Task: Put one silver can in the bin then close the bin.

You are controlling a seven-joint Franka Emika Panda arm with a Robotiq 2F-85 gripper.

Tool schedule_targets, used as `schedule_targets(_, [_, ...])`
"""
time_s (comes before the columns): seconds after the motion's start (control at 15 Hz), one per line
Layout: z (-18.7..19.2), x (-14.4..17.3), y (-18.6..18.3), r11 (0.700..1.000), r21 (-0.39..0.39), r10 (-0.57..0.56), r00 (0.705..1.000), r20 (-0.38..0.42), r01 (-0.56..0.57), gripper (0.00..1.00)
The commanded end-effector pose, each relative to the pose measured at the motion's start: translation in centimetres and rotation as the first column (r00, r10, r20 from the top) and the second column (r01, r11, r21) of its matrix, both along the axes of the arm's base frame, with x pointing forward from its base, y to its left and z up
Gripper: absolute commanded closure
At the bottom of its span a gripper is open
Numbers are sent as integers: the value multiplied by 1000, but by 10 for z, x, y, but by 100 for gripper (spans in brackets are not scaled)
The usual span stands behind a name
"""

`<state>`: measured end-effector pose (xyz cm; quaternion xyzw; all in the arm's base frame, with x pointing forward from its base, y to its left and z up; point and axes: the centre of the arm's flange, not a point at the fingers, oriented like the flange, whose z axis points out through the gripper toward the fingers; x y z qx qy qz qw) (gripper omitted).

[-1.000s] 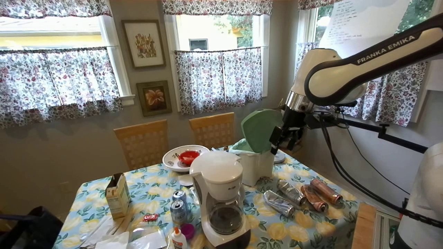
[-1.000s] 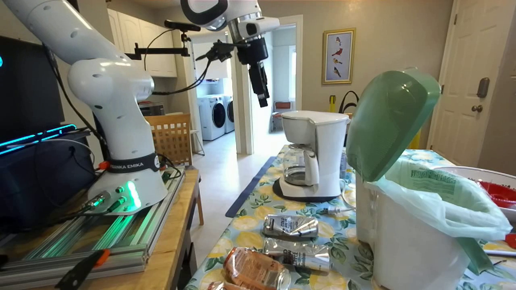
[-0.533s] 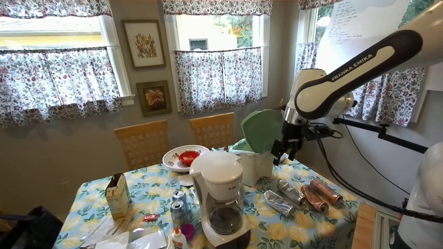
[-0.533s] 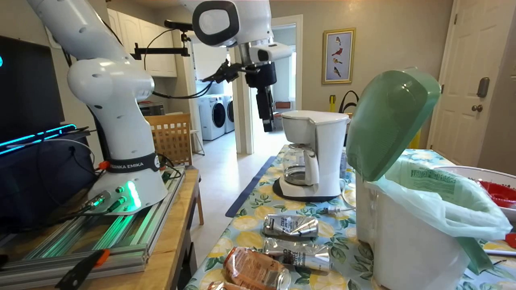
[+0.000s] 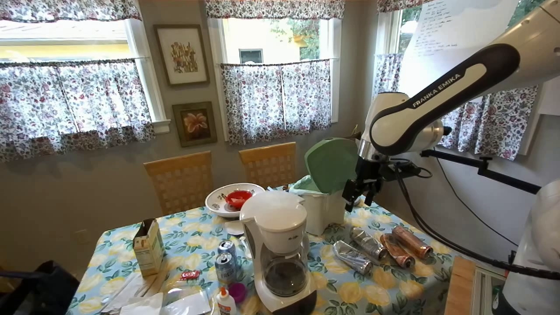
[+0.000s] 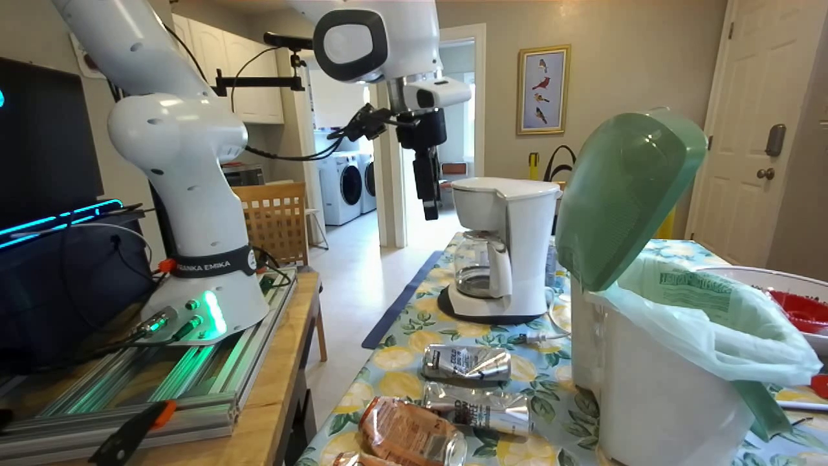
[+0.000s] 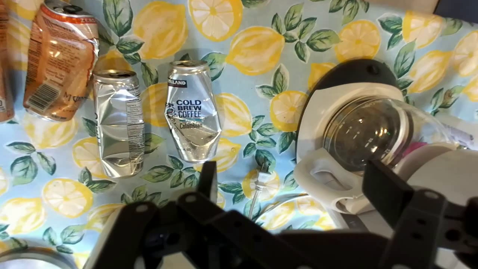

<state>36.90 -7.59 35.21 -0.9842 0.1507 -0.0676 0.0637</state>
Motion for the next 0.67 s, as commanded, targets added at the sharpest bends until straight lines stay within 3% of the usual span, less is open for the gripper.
schedule_targets(0.0, [-30, 8, -20, 992, -47, -122, 992, -15, 121, 0])
schedule_targets(0.2, [-59, 9, -36, 989, -57, -140, 990, -34, 138, 0])
schedule_targets(0.6, [-119, 18, -52, 994, -92, -59, 998, -18, 57, 0])
